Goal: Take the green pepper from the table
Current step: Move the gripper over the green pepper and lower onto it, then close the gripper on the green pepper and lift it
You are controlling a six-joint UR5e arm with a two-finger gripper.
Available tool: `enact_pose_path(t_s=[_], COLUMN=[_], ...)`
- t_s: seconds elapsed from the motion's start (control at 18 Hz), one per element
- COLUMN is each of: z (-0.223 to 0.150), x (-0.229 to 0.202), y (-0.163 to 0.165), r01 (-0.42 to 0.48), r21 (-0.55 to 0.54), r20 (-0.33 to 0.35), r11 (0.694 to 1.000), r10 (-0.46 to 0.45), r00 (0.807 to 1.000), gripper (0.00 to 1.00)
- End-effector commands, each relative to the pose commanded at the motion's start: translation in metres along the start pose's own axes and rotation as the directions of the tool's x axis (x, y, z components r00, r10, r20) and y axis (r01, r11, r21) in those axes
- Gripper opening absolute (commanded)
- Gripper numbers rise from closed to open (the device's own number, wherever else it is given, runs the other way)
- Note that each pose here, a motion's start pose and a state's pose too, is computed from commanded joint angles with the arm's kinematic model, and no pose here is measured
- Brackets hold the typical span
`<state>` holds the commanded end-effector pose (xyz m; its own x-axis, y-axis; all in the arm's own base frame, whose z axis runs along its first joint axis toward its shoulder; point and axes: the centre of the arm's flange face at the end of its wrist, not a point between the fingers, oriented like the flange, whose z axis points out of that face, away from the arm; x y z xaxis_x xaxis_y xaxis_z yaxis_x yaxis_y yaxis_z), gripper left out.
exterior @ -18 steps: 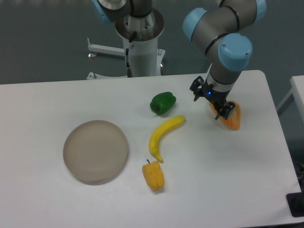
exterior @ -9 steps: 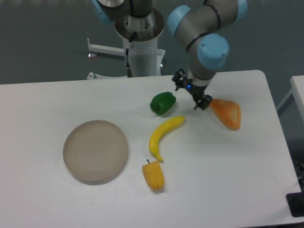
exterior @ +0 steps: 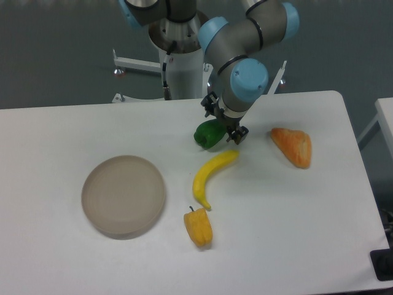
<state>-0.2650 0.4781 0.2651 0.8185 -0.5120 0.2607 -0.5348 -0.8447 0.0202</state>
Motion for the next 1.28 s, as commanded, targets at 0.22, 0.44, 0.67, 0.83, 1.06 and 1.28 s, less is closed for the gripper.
enact_pose_path(t_s=[0.22,0.44,0.67,0.83,1.06,1.28], z=[0.024,0.008,-0.045,-0.105,-0.132,-0.152], x=[0.001,-0.006,-0.028,-0.048,-0.083,-0.122], y=[0.000,0.005,0.029,0.024,0.017,0.007], r01=[0.015,0.031,0.074,0.078,0.081,0.071], r21=[0.008,-0.014,0.018,0.044,0.060,0.061], r20=[0.030,0.066,0.132,0.163,0.211,0.262], r11=[1.000,0.999,0.997,0.996,0.995,0.996], r10=[-0.016,-0.030,-0.075,-0.085,-0.092,-0.084], r00=[0.999,0.997,0.988,0.983,0.973,0.961], gripper=[0.82,0.18,0.17,0.18,0.18,0.18])
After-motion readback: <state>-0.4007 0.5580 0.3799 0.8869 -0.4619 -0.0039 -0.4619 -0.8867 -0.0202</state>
